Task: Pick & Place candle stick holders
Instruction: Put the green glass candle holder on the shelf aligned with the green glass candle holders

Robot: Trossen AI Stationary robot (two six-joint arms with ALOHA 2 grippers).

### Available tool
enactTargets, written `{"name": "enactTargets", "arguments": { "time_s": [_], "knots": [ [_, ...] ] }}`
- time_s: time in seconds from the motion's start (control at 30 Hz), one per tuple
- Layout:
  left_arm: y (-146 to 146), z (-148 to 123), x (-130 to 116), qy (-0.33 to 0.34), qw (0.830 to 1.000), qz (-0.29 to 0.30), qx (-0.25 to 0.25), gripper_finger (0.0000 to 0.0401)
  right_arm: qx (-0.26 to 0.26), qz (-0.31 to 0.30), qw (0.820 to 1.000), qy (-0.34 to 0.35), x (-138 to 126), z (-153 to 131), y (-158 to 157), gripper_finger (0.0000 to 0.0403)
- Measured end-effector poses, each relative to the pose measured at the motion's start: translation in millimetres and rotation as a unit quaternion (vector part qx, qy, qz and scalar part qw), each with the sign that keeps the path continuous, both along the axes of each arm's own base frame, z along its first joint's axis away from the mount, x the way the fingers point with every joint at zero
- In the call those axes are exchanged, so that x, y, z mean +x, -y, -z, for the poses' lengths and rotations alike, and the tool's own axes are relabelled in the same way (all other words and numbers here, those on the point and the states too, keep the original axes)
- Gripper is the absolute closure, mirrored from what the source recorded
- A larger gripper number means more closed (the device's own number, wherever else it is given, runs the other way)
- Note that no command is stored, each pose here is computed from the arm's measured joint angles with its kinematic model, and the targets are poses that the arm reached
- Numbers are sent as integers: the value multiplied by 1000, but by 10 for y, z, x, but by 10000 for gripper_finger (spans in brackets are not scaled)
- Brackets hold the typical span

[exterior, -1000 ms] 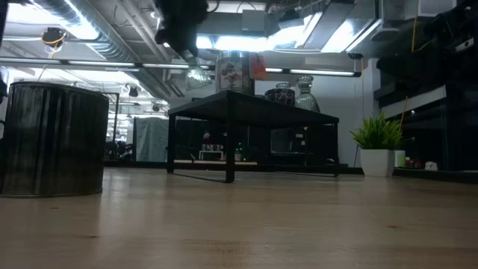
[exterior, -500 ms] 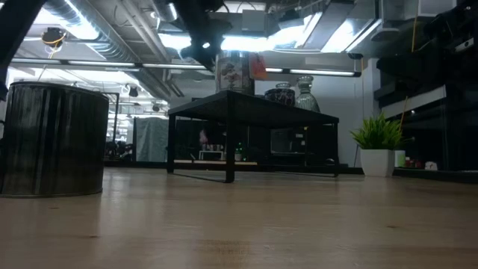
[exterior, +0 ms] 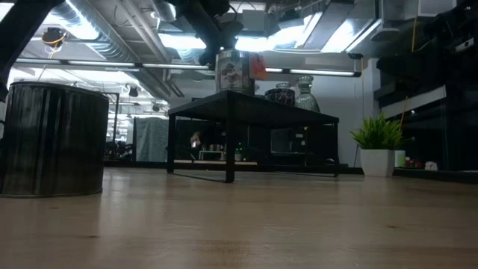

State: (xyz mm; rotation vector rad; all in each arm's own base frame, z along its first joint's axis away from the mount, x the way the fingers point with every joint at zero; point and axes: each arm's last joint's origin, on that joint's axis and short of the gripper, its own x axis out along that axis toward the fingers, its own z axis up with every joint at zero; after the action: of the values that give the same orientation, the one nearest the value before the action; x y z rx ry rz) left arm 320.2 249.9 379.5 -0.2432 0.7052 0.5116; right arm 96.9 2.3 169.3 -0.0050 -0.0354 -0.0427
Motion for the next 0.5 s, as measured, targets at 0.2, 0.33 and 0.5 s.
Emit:
{"name": "enactTargets", "arguments": {
  "time_s": [0.2,0.33,0.5],
  "knots": [
    [-31,109,73,-3,1000,16,-19,221,0,0,1000,0,0,0,0,402],
    [-50,205,136,-12,999,19,-27,221,0,0,1000,0,0,-1,0,402],
    [-31,227,176,-4,999,33,-39,221,0,0,1000,0,0,-1,0,402]
  ]
}}
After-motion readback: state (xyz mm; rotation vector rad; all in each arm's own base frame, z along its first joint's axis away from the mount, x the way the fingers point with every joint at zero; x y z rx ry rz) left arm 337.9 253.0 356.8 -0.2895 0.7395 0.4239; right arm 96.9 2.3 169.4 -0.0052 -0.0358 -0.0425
